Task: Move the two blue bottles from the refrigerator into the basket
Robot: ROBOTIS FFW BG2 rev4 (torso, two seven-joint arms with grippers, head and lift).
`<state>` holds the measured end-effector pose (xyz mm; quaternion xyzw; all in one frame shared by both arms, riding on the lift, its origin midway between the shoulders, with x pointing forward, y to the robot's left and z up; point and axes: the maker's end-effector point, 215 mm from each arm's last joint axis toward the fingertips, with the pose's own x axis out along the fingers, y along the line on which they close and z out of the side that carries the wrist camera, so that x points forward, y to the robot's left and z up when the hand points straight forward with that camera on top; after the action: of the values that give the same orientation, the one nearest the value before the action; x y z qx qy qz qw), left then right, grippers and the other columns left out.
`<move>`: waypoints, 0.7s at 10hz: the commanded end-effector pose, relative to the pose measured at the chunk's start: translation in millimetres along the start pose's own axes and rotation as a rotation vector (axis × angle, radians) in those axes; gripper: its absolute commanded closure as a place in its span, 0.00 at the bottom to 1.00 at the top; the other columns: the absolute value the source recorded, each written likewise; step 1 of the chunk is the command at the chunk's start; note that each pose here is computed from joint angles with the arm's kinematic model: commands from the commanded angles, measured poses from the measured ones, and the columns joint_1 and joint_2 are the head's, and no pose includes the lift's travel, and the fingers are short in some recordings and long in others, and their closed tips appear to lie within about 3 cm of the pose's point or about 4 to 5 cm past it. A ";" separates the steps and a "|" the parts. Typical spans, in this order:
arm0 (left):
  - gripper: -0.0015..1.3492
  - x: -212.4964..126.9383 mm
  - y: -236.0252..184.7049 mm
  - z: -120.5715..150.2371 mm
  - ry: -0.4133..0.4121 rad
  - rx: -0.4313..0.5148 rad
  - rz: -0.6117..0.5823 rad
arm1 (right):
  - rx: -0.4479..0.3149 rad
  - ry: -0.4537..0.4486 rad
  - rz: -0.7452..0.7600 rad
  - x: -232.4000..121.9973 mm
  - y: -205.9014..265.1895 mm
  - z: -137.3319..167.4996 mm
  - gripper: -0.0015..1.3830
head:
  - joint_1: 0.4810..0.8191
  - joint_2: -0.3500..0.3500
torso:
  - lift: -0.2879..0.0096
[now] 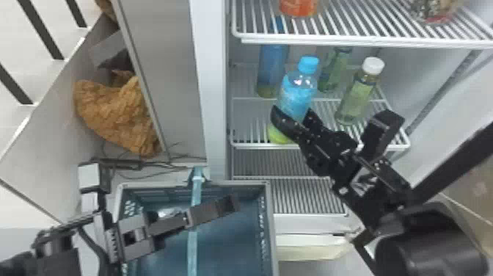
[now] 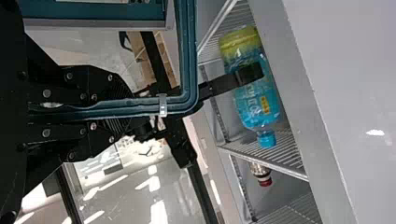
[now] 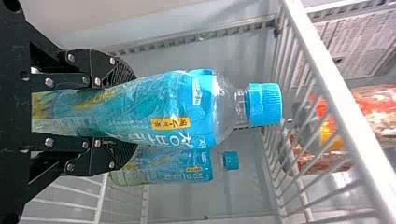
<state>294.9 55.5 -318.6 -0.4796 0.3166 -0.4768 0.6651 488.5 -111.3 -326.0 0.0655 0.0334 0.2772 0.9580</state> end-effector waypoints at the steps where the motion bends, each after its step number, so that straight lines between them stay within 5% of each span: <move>1: 0.89 0.4 0.1 -1.1 0.001 -0.003 -0.001 | 0.032 0.025 0.020 -20.4 20.1 -1.0 0.87 | 0.63 0.39 | 0.23; 7: 0.89 5.4 3.3 1.6 -0.007 -0.023 -0.015 | 0.191 0.117 0.163 -54.2 98.9 -20.9 0.87 | 0.63 0.44 | 0.23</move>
<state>298.1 51.8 -322.1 -0.4906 0.3175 -0.4754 0.6577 392.7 -59.5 -326.5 0.1369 0.1002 0.3483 0.9219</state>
